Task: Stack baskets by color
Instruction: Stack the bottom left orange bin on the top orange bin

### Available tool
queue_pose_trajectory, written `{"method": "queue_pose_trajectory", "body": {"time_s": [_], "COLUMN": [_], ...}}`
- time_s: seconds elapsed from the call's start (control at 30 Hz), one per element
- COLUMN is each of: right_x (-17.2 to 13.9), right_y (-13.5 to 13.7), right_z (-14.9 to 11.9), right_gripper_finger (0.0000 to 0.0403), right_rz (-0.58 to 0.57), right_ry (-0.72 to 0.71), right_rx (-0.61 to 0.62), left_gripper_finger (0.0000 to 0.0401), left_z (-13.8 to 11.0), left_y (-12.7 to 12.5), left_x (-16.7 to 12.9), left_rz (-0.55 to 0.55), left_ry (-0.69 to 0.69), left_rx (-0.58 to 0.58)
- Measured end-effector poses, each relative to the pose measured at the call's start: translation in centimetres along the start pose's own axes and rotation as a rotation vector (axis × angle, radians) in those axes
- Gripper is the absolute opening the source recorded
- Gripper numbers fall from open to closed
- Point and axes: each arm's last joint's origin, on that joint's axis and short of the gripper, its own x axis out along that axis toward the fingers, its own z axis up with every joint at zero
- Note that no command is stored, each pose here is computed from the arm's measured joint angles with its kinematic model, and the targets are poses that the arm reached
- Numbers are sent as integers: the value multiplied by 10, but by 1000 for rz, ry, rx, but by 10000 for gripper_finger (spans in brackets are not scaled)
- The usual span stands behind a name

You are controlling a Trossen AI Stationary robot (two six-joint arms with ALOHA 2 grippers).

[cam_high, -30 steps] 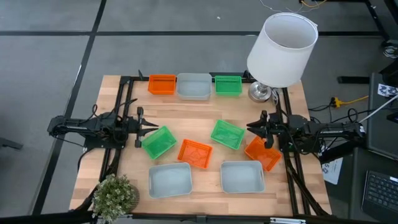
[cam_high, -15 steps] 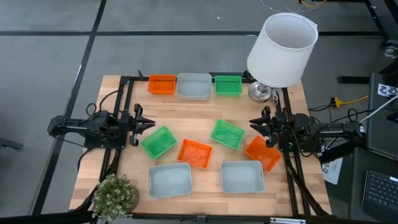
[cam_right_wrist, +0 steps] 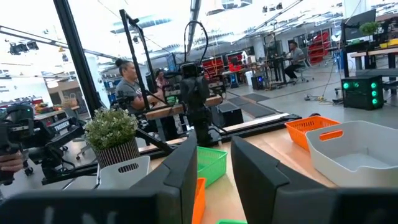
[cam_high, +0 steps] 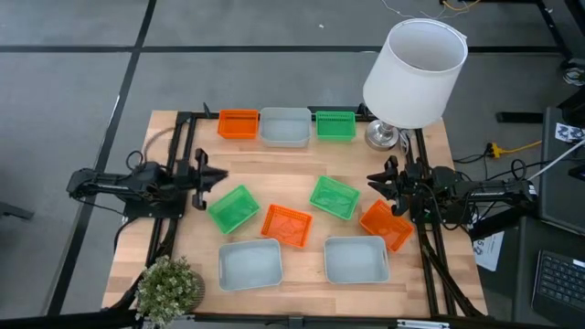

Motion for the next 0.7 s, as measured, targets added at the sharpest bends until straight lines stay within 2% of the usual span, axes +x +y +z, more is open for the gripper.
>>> {"method": "queue_pose_trajectory", "body": {"time_s": [0.17, 0.27, 0.4, 0.53, 0.7], "right_x": [0, 0, 0, -1, -1], "right_y": [0, 0, -4, -6, -6], "right_z": [0, 0, 1, 1, 1], "right_gripper_finger": [99, 99, 99, 99, 99], "right_rz": [-1, -13, -124, -195, -200], "right_ry": [0, -2, -24, -37, -38], "right_rx": [-17, -54, -76, -77, -78], "left_gripper_finger": [41, 41, 41, 41, 41], "left_z": [6, 3, 7, 20, 25], "left_y": [-1, -2, -4, -9, -20], "left_x": [1, 4, 15, 39, 85], "left_rz": [-26, -24, 2, -7, -17], "left_ry": [-62, -24, 20, 63, 186], "left_rx": [60, 26, -10, 57, 190]}}
